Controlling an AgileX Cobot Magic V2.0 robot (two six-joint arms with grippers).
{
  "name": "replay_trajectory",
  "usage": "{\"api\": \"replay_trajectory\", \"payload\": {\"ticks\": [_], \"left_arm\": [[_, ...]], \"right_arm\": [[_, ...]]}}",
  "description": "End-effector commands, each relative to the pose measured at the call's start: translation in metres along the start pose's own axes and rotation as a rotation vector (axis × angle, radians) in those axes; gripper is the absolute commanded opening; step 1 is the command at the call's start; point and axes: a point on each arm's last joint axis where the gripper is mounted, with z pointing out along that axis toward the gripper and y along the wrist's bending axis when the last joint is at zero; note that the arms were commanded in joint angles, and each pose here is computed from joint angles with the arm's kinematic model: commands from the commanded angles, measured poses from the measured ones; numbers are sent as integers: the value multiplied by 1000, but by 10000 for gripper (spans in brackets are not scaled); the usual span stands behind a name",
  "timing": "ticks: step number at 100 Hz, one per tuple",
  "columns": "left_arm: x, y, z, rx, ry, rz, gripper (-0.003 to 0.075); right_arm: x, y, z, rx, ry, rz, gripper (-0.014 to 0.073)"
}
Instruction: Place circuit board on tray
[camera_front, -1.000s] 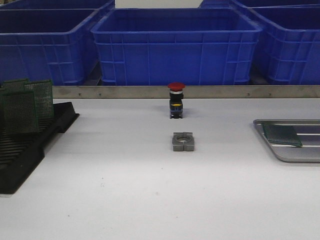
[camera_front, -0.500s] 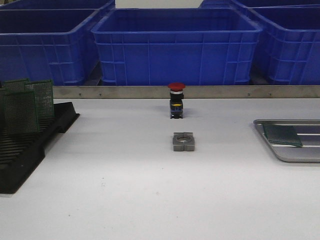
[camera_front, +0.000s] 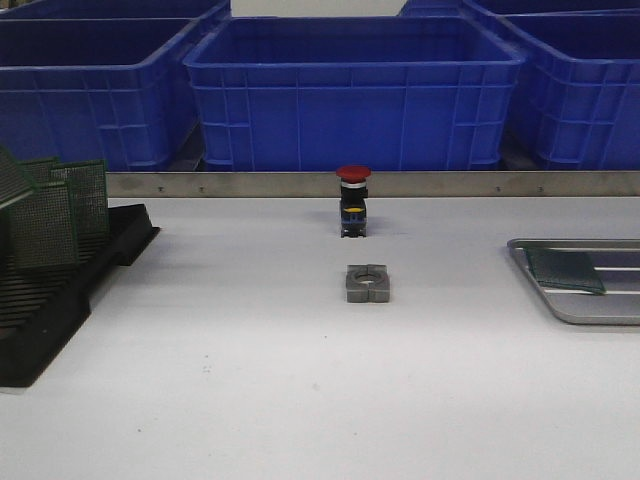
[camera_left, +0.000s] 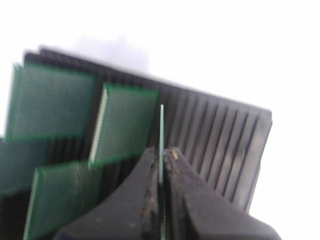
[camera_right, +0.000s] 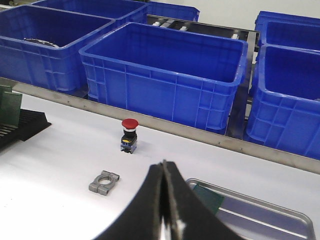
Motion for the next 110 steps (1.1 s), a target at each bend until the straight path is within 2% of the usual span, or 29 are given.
{"api": "replay_trajectory", "payload": {"ticks": [1, 17, 31, 40, 55, 62, 78, 87, 98, 110], "left_arm": [[-31, -15, -26, 1, -148, 31, -20], [-68, -29, -22, 49, -279, 87, -20], [-104, -49, -14, 116, -354, 160, -20], [-124, -63, -8, 157, -369, 219, -20], [-144, -81, -2, 202, -380, 290, -20], [-150, -86, -1, 215, -384, 308, -20], [-160, -94, -1, 241, -425, 316, -20], [-164, -97, -2, 251, -462, 320, -20], [-168, -98, -4, 260, -510, 323, -20], [-169, -99, -5, 259, -530, 335, -20]], "right_arm": [[-11, -2, -1, 11, -60, 33, -115], [-11, 1, -1, -19, -58, 74, -102], [-8, 5, -1, -80, -32, 63, -14], [-8, 7, 2, -137, -18, 69, 120], [-8, 10, 13, -257, 28, 76, 424], [-9, 14, 21, -318, 75, 78, 494], [-10, 22, 45, -415, 214, 74, 495], [-9, 24, 63, -439, 273, 22, 495], [-13, 29, 82, -490, 299, -76, 495], [-20, 39, 102, -565, 305, -123, 495]]}}
